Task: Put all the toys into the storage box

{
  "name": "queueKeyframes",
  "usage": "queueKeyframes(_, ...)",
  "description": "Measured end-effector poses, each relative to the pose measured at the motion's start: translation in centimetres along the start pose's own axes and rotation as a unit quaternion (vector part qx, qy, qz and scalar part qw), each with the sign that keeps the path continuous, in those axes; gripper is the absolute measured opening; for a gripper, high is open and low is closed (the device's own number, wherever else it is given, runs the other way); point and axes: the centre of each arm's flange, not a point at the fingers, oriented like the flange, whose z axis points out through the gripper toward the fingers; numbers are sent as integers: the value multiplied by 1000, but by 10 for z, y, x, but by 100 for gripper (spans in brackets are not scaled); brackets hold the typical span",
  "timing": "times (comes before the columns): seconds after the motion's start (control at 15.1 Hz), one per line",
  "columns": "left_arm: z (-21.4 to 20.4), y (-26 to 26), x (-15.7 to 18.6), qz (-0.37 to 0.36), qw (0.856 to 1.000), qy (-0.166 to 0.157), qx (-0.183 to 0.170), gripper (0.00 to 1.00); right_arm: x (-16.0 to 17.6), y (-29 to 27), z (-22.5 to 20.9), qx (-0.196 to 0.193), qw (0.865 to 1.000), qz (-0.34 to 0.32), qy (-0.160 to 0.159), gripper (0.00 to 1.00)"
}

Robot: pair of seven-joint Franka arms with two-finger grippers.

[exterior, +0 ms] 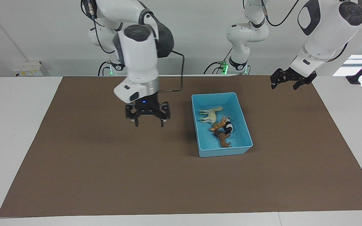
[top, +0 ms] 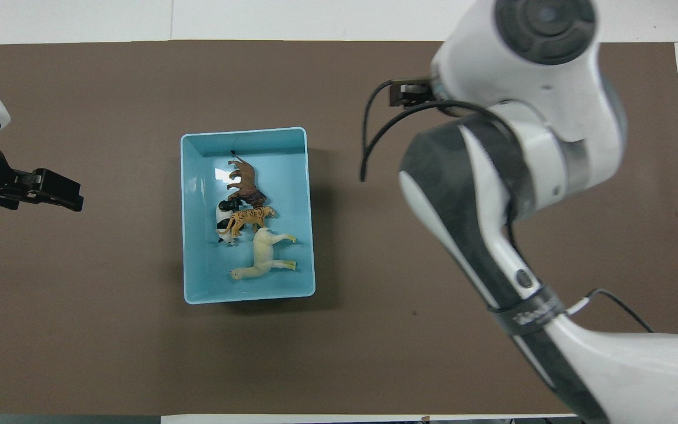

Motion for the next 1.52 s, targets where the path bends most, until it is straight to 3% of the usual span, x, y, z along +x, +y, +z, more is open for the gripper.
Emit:
queueKeyframes(0.26,1,0,2,3,1000,-1,0,100,17,124,-7,-16,1000,-17,-12,100)
queueKeyframes(0.6,0,-2,2,2,1000,1,0,100,-19,235,-51,-2,996,46,-77,100)
queueKeyframes(0.73,0,-2,2,5,1000,1,0,100,-43,243,-67,4,993,53,-105,100)
queueKeyframes(1.06,-5,2,3,10,1000,8,1,100,-85,251,-71,15,992,61,-111,100)
queueKeyframes(1.26,-9,7,4,14,1000,17,1,100,-85,255,-55,15,994,64,-93,100)
queueKeyframes(1.52,-10,9,4,16,1000,19,2,100,-86,254,-48,15,993,64,-94,100)
